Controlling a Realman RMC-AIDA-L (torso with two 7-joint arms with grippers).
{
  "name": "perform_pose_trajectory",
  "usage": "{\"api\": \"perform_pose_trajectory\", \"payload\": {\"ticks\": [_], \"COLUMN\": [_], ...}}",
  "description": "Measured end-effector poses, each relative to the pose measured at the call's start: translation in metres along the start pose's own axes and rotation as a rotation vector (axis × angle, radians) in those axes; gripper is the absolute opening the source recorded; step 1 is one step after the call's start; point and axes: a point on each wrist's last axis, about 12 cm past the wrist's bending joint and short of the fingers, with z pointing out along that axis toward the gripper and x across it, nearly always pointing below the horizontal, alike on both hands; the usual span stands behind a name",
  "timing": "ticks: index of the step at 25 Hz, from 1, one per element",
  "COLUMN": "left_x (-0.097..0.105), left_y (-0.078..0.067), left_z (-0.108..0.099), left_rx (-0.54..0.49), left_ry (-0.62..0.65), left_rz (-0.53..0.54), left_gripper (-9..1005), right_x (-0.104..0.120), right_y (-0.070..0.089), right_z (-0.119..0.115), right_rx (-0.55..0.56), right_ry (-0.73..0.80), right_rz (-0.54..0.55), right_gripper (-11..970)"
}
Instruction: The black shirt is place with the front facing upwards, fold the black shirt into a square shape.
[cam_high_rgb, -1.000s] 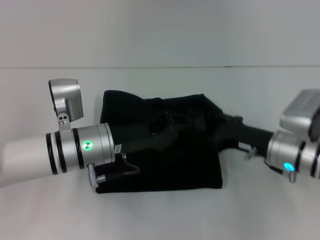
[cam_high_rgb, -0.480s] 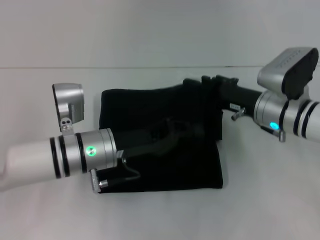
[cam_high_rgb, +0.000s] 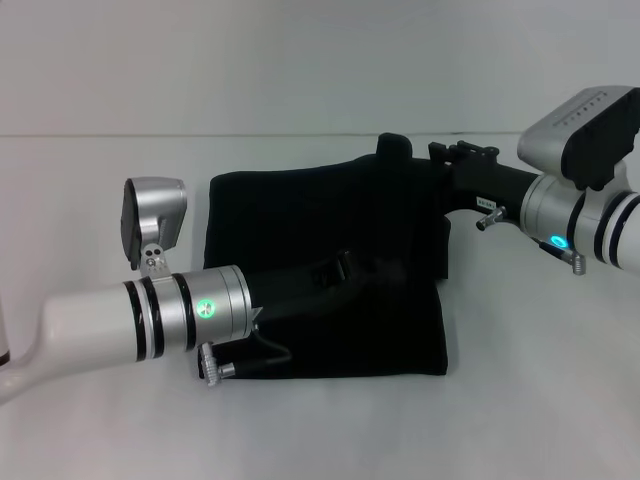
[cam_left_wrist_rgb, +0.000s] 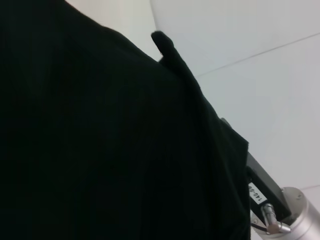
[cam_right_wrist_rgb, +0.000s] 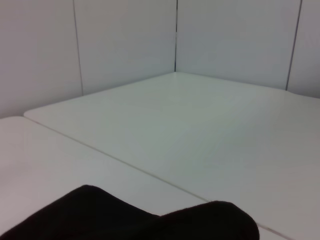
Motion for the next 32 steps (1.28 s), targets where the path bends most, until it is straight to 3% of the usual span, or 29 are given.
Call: {"api": "perform_pose_trajectory", "payload": {"ticks": [13, 23, 29, 32], "left_x": [-0.004, -0.003, 0.000, -0.003], "left_y": [0.003, 0.000, -0.011, -0.012], "left_z": [0.004, 0.002, -0.011, -0.031], "left_rx": [-0.030, 0.014, 0.145, 0.194], "left_ry": [-0.049, -0.063, -0.039, -0.075], "left_rz": [-0.034, -0.036, 0.047, 0.138], "left_gripper": [45, 193, 388, 527], "right_x": [0.017, 0.046, 0.062, 0.059], "right_y": [0.003, -0.015, -0.031, -0.030], "right_z": [-0.007, -0.041, -0.083, -0.093], "right_rx": [-0.011, 0.084, 0.193, 0.166], "right_ry": [0.049, 0.027, -0.163, -0.247], "right_rz": [-0.031, 0.065, 0.278, 0.301], "right_gripper": [763, 762, 762, 761]}}
